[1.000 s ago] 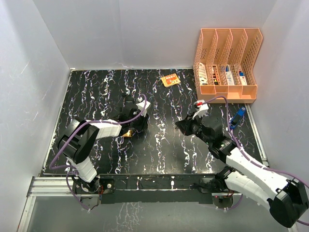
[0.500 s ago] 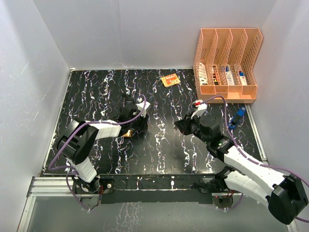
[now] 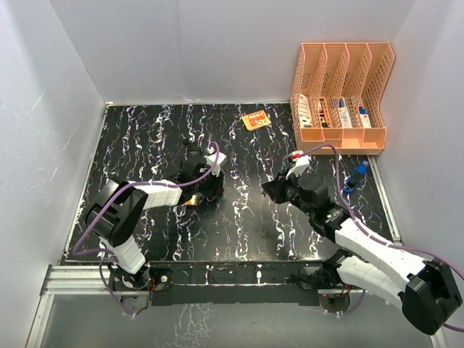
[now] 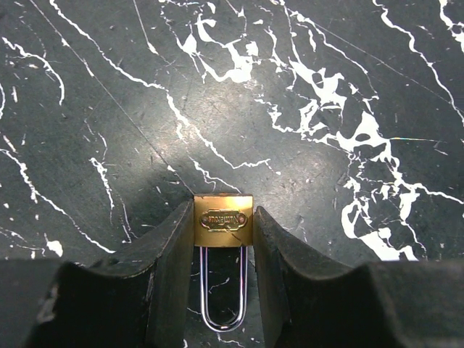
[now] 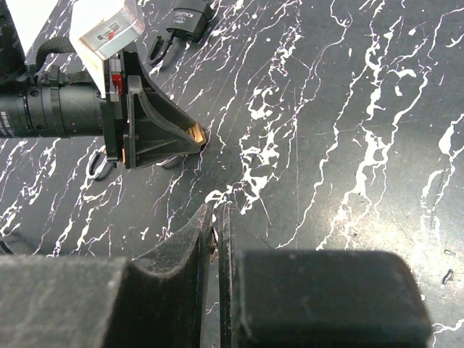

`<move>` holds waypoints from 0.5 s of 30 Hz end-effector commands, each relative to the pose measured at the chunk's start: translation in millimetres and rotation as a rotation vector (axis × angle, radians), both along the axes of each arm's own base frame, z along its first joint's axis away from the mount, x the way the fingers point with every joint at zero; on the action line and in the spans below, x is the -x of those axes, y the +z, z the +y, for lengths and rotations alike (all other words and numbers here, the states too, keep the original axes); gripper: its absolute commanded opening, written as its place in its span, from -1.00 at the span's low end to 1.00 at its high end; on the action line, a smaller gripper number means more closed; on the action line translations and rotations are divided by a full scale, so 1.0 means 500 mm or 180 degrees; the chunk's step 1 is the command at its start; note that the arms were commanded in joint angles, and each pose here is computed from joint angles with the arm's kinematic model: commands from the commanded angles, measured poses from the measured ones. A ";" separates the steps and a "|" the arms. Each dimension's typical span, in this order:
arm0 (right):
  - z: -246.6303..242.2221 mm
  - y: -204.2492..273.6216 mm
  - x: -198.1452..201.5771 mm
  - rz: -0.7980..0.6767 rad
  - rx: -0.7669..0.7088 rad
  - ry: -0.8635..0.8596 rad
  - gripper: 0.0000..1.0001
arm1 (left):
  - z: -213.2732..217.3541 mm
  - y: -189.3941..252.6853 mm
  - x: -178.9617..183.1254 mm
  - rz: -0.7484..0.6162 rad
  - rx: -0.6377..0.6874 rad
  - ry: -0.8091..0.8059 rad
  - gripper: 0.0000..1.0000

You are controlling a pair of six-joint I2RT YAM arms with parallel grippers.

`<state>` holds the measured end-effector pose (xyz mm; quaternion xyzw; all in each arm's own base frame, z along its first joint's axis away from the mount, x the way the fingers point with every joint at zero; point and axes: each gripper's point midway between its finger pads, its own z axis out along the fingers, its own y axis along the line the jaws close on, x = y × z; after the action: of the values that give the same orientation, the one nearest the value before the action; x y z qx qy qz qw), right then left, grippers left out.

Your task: Unlock with the key

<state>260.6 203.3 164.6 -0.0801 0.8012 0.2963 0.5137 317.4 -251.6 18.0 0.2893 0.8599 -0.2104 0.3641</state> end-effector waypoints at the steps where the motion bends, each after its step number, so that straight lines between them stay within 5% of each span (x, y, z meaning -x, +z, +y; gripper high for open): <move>1: 0.003 0.047 -0.024 -0.0218 -0.0072 -0.0060 -1.00 | -0.037 0.070 -0.001 -0.0164 0.0319 -0.0164 -1.00; 15: 0.024 0.114 -0.034 -0.0321 -0.0279 0.0000 -1.00 | -0.059 0.200 0.026 -0.0791 0.0903 -0.0453 -1.00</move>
<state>267.0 208.0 179.7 -0.0786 0.7954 0.3012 0.5201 311.4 -271.5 83.5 0.3040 0.7959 -0.2804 0.4422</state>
